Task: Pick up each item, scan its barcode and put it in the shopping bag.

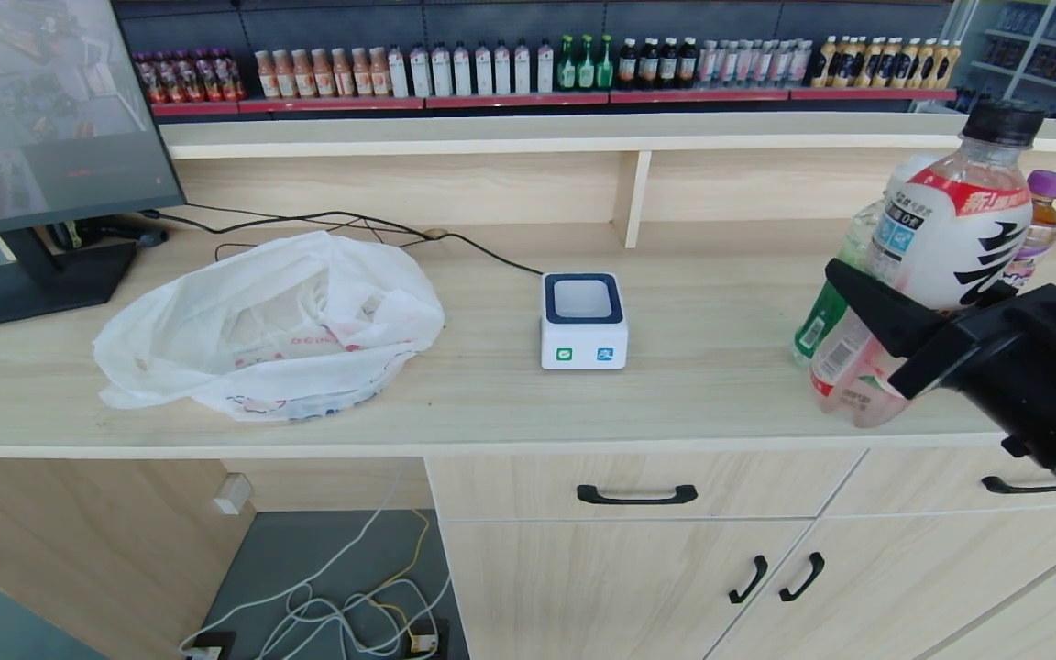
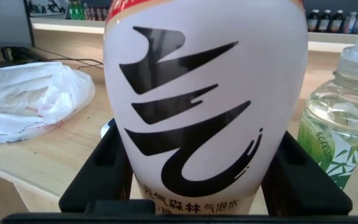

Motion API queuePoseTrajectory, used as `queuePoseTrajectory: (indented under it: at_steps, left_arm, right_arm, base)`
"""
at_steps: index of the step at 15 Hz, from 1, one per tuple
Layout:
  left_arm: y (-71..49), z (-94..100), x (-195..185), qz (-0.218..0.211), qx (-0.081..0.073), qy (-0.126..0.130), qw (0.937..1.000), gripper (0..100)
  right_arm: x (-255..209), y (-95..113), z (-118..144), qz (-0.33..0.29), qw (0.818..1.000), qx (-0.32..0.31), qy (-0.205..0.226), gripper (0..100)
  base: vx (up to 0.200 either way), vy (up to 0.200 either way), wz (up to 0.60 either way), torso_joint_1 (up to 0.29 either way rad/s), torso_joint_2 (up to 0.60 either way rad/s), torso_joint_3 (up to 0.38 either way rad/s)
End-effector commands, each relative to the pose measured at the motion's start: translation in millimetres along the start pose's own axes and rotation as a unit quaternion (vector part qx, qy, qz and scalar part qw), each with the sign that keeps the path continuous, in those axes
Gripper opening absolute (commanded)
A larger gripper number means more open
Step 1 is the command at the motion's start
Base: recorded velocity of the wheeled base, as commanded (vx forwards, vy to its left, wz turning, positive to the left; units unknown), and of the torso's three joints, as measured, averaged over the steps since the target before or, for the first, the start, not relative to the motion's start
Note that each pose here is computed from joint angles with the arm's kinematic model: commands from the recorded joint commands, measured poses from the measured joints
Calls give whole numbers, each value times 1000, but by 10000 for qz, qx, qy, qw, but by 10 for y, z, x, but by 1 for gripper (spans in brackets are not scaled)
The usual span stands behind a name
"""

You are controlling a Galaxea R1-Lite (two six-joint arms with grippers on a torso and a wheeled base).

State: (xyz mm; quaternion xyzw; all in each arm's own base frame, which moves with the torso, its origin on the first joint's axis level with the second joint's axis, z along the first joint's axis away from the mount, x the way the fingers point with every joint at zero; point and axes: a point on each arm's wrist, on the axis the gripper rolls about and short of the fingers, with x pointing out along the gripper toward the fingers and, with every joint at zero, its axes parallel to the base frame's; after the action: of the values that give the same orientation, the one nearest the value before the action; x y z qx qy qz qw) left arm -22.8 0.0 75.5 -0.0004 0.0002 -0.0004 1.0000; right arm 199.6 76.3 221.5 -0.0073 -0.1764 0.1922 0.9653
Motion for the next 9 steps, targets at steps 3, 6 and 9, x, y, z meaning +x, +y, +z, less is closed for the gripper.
queuePoseTrajectory:
  at_steps: [3, 6, 9]
  left_arm:
    - [0, 0, 0, 4, -3, -2, 10000, 100]
    - [0, 0, 0, -11, -3, -2, 10000, 100]
    - [0, 0, 0, 4, -3, -2, 10000, 100]
  right_arm:
    - [-31, 41, -16, 547, 9985, 2, -19, 0]
    - [-18, 210, 46, 1099, 9918, 624, -172, 0]
    - [-11, 246, 80, 1634, 9831, 755, -342, 0]
  base:
    - [0, 0, 0, 0, 0, 0]
    - [0, 0, 0, 0, 0, 0]
    - [0, 0, 0, 0, 0, 0]
